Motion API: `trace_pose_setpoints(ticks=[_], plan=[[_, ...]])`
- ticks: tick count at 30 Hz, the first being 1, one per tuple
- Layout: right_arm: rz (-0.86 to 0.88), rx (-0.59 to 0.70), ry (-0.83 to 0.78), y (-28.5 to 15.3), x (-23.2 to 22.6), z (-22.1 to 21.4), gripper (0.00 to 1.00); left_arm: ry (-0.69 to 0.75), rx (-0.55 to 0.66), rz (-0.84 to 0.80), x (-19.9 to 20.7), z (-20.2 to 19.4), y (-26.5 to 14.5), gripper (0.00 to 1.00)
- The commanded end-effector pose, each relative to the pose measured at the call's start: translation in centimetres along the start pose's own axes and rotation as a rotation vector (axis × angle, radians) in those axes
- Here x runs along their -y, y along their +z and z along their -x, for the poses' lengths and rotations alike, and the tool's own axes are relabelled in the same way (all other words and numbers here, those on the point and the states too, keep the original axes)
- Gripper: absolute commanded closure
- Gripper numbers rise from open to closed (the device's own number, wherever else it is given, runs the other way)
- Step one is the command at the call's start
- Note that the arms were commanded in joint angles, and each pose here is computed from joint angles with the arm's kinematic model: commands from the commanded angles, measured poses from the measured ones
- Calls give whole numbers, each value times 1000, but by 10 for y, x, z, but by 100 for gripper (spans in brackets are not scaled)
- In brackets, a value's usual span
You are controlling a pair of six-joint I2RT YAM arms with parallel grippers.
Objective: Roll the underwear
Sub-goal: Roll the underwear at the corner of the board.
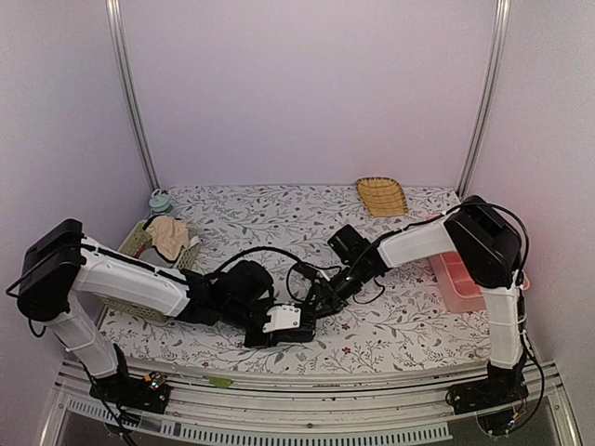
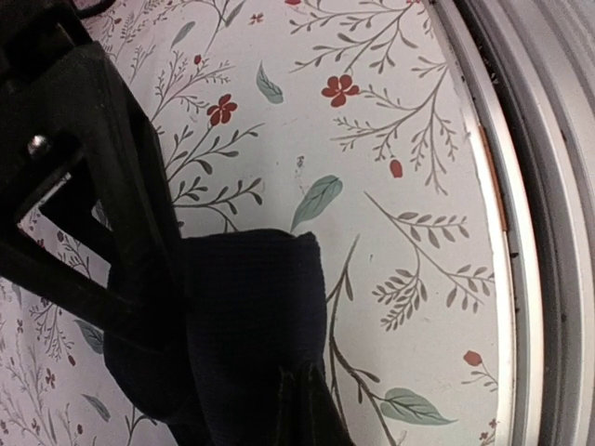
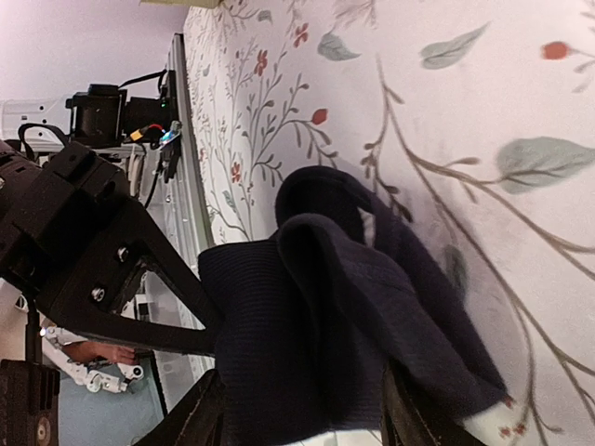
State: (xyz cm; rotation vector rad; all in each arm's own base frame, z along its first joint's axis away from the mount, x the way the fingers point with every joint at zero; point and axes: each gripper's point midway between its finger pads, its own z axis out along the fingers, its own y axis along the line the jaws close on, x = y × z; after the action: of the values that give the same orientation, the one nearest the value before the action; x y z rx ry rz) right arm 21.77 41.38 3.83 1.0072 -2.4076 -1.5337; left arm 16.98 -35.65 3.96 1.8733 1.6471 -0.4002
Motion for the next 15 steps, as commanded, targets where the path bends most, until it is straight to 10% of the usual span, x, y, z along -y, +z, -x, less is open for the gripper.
trace_pose_setpoints(ticks=[1,15], plan=[[-142,132,-64,-40,7,19,43,-106,-153,-200,38,-48,3,99],[-459,317,-364,-80,-26,-28,40,-292,-134,-322,7,-45,13,99]])
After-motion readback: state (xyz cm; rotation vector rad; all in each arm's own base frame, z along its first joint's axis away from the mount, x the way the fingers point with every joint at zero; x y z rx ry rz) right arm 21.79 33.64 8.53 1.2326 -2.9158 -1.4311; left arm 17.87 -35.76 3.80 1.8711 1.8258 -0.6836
